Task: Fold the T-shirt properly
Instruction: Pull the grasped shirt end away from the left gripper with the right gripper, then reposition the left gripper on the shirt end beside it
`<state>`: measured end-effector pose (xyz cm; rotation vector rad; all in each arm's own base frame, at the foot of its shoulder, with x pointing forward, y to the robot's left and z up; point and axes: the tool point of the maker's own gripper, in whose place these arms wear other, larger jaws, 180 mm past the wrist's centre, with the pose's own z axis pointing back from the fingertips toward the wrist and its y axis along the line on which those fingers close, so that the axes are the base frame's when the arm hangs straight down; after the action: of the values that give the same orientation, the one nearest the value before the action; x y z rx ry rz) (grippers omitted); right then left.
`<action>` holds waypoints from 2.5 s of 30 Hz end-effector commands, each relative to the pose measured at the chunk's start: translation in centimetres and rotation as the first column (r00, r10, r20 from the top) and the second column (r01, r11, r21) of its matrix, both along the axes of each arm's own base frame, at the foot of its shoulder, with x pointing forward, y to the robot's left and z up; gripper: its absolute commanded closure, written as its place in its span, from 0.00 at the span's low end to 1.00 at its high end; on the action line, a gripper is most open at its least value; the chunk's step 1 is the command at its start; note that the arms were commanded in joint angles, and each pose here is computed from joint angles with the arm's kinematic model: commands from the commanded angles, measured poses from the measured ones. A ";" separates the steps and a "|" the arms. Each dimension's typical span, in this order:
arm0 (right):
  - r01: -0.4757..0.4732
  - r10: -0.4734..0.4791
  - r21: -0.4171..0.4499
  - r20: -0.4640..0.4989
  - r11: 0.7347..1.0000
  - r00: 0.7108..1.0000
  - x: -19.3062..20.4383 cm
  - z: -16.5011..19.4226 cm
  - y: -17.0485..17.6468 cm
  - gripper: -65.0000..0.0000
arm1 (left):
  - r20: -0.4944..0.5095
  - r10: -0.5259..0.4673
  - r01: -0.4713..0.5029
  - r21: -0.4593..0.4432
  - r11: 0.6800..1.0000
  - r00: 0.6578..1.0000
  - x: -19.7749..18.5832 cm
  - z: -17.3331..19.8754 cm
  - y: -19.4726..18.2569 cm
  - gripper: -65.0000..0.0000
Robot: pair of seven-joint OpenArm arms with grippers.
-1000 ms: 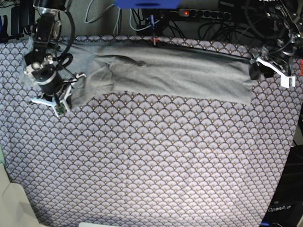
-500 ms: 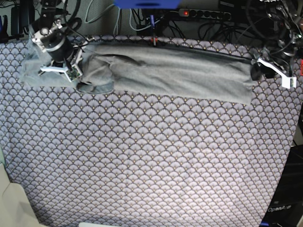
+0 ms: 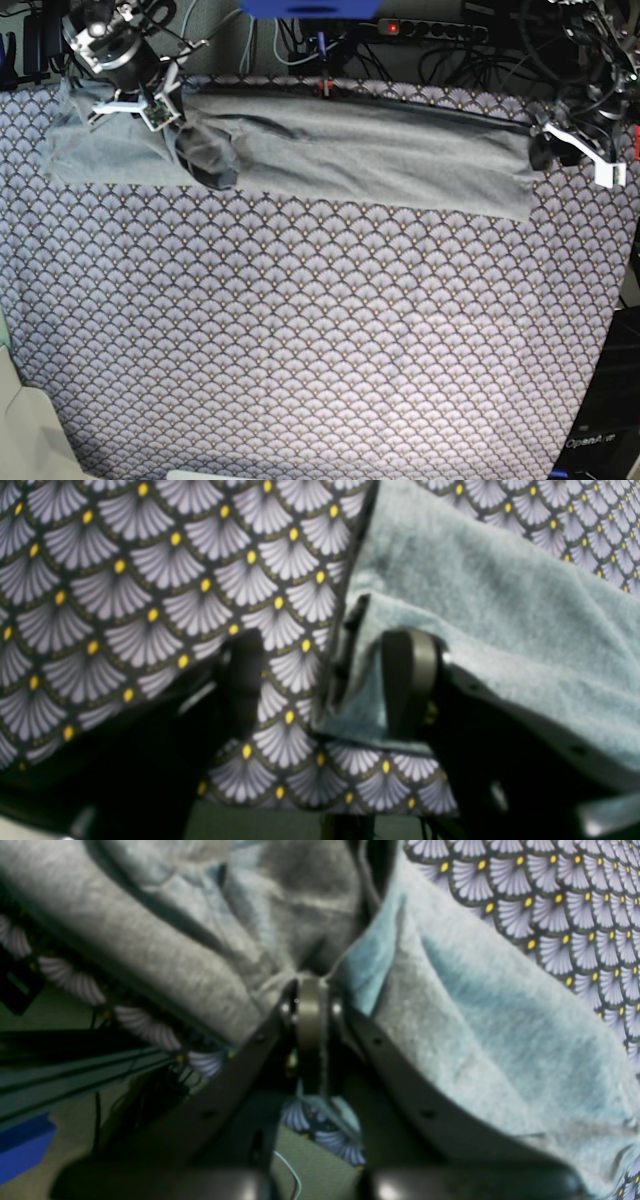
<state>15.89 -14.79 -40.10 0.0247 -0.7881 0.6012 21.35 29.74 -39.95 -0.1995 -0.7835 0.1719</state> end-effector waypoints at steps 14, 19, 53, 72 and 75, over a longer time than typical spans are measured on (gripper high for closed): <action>0.063 -0.056 -0.093 0.076 0.994 0.996 2.1 1.4 -5.9 1.00 | 0.043 -0.012 0.011 0.016 1.000 0.999 0.7 1.1 0.5 0.44; 0.090 -0.080 -0.093 0.113 0.992 0.990 2.6 2.0 -7.0 1.00 | 0.043 -0.012 0.011 0.016 1.000 0.999 0.7 1.1 0.5 0.44; 0.247 -0.236 -0.044 0.177 0.968 0.956 1.9 1.0 -12.8 0.92 | 0.054 -0.011 0.010 0.017 1.000 0.998 1.2 1.4 0.5 0.44; 0.341 -0.309 -0.074 0.278 0.937 0.910 3.3 3.9 -16.6 0.72 | 0.068 -0.018 0.017 0.015 1.000 0.998 1.3 1.7 0.3 0.43; 0.399 -0.354 -0.084 0.320 0.913 0.879 3.6 5.1 -18.7 0.72 | 0.069 -0.017 0.016 0.014 1.000 0.997 1.3 1.8 0.4 0.43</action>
<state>19.00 -33.35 -36.29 -0.3467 -0.9631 0.2801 21.95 29.64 -39.51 -0.2078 -0.8025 0.1612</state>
